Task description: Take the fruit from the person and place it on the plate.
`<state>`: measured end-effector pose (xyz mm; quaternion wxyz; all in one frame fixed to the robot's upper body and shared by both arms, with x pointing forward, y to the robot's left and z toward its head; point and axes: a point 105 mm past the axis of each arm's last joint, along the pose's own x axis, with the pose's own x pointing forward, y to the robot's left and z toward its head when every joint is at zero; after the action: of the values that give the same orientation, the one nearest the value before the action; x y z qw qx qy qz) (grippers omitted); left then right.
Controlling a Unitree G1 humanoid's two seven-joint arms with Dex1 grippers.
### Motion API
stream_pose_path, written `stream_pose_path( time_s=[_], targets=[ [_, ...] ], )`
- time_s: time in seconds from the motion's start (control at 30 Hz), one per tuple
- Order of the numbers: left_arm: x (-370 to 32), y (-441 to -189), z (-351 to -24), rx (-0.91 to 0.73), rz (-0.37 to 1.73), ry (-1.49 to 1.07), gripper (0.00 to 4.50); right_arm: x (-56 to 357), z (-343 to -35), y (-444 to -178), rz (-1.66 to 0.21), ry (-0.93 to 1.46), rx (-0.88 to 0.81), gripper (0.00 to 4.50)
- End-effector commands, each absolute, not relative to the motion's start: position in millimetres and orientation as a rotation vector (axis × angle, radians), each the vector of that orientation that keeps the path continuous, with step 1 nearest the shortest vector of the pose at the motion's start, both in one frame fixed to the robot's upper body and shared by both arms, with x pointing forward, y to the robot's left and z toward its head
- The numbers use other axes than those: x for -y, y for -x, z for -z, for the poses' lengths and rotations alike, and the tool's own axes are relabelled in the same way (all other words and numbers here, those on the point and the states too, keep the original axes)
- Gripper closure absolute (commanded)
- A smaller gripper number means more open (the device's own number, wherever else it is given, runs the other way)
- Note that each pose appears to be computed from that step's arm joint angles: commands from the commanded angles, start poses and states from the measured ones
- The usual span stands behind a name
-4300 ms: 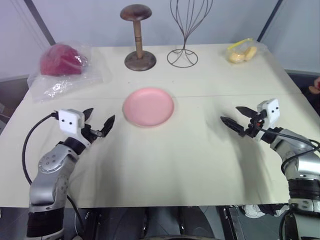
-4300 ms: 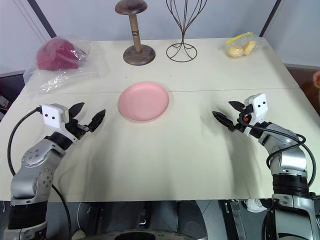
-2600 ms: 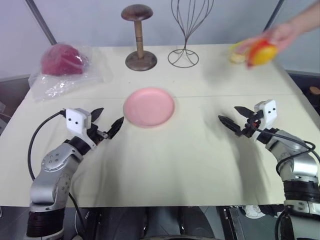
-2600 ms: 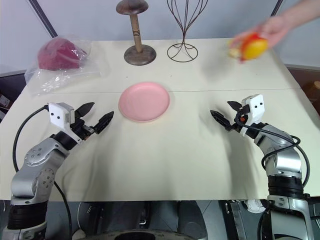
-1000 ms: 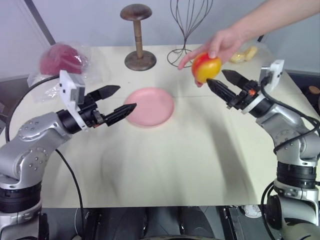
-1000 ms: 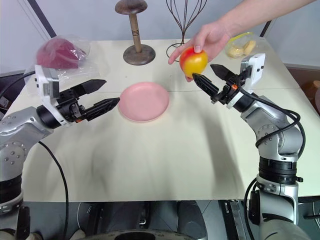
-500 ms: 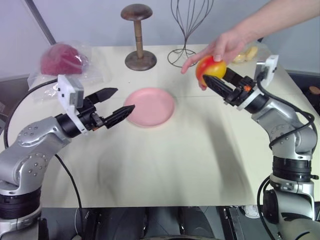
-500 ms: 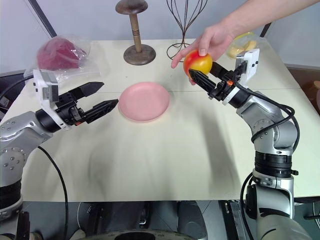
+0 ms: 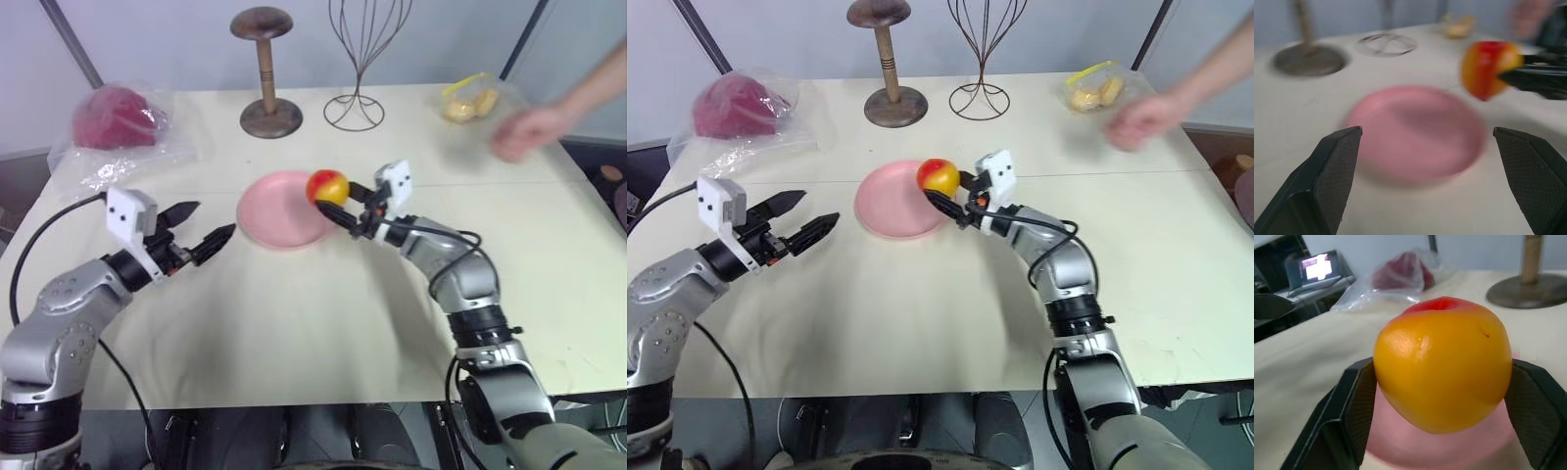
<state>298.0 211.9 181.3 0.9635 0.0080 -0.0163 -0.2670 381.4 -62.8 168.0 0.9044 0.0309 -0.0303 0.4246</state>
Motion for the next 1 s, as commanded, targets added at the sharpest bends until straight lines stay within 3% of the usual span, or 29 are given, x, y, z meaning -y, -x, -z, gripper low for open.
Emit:
stream_pose_path(
  time_s=[0.03,0.3,0.37,0.4,0.63,0.73,0.87,1.0],
  targets=[
    [-230.5,-293.3,-198.5,0.129,0.428,-0.056,0.0,51.1,-188.5,-387.6,-0.879,-0.031,0.166,1.3],
    [-230.5,-278.3,-183.1,0.08,0.428,-0.023,0.0,41.0,-177.1,-396.7,-0.887,-0.021,0.157,1.3],
    [-226.1,-274.7,-181.8,0.067,0.454,-0.01,0.0,40.9,-175.6,-396.9,-0.896,-0.025,0.153,0.25],
    [-223.9,-273.2,-180.9,0.058,0.467,-0.001,0.0,41.4,-175.2,-397.3,-0.896,-0.031,0.15,0.03],
    [-214.7,-268.9,-179.7,0.033,0.519,0.01,0.0,42.5,-180.9,-394.4,-0.904,-0.013,0.181,0.03],
    [-216.0,-272.6,-184.8,0.052,0.509,-0.001,0.0,52.4,-202.4,-394.7,-0.877,-0.009,0.251,0.03],
    [-214.8,-278.0,-192.7,0.082,0.5,-0.013,0.0,86.6,-240.1,-397.7,-0.786,0.013,0.34,0.03],
    [-212.9,-280.9,-196.6,0.103,0.493,0.004,0.0,132.6,-258.4,-393.5,-0.683,0.067,0.365,0.03]
  ],
)
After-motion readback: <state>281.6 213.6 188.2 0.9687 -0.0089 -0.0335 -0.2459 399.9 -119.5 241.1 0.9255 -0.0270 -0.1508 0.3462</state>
